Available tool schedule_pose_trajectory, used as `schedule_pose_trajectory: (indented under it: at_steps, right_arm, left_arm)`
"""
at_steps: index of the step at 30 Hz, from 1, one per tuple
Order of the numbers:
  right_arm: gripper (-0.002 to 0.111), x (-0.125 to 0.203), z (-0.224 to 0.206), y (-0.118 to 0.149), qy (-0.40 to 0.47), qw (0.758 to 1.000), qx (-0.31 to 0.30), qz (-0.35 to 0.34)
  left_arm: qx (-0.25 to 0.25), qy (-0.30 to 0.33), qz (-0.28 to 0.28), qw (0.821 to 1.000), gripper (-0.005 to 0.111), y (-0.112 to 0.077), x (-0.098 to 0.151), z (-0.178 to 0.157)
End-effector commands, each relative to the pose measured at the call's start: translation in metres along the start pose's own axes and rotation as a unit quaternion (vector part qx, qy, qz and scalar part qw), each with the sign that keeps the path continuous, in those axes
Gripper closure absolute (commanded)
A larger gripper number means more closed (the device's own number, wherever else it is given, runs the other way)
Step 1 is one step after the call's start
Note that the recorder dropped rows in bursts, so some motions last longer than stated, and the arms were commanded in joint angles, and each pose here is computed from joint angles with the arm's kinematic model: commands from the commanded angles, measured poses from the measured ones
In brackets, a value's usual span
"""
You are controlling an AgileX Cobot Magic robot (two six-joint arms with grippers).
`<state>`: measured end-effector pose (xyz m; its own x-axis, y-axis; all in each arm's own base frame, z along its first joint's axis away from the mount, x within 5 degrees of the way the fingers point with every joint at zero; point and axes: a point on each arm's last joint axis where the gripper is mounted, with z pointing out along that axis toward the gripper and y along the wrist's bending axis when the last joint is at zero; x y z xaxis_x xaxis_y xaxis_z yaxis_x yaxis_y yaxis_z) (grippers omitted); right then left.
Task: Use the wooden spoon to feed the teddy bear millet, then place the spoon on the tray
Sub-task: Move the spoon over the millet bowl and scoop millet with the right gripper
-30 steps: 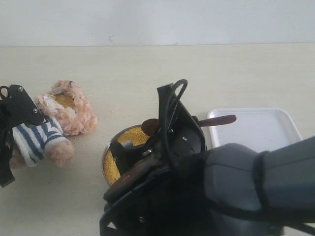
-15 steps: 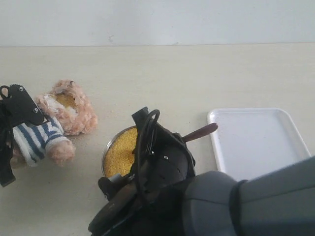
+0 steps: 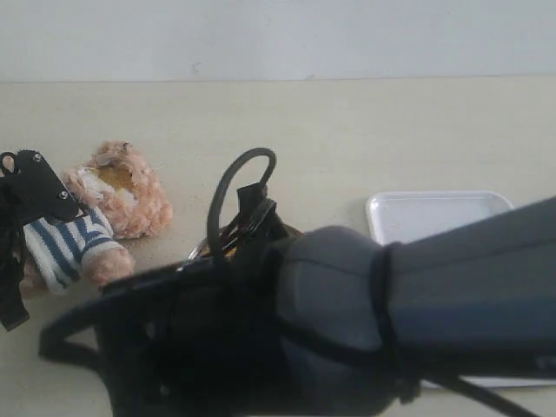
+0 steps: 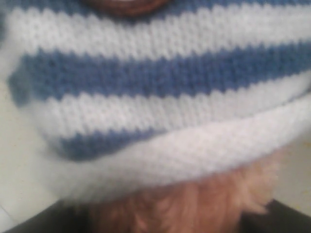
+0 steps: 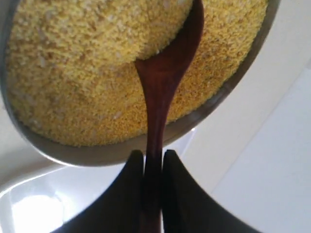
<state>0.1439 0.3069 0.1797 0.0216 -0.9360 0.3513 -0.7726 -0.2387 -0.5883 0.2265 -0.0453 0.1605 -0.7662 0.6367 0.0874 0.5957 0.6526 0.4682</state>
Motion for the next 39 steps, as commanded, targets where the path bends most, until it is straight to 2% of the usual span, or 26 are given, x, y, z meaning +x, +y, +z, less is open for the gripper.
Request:
schedule_pose_trajectory:
  at_steps: [1, 3, 12, 20, 25, 32, 39]
  right_arm:
    - [0.109, 0.012, 0.015, -0.005, 0.028, 0.995, -0.079, 0.050]
    - [0.109, 0.015, 0.019, -0.005, 0.033, 0.991, -0.107, 0.068]
    - [0.109, 0.016, 0.019, -0.004, 0.031, 0.991, -0.117, 0.059]
    - [0.109, 0.006, 0.003, -0.022, -0.007, 0.986, -0.133, 0.102]
    - [0.109, 0.009, 0.007, -0.035, -0.014, 0.973, -0.173, 0.152]
    - [0.109, 0.021, 0.023, -0.043, -0.003, 0.943, -0.252, 0.219]
    - [0.109, 0.036, 0.026, -0.055, -0.012, 0.919, -0.293, 0.264]
  left_arm:
    - [0.001, -0.014, -0.009, 1.000, 0.103, 0.000, -0.004, -0.003]
    - [0.001, -0.015, -0.009, 1.000, 0.103, 0.000, -0.004, -0.003]
    - [0.004, -0.020, -0.010, 1.000, 0.103, -0.001, -0.005, -0.003]
    - [0.005, -0.020, -0.011, 1.000, 0.103, -0.001, -0.005, -0.003]
    - [0.005, -0.019, -0.011, 1.000, 0.103, -0.001, -0.005, -0.003]
    - [0.008, -0.015, -0.016, 1.000, 0.103, -0.001, -0.005, -0.004]
    - [0.002, -0.033, -0.026, 0.999, 0.103, 0.003, -0.002, -0.013]
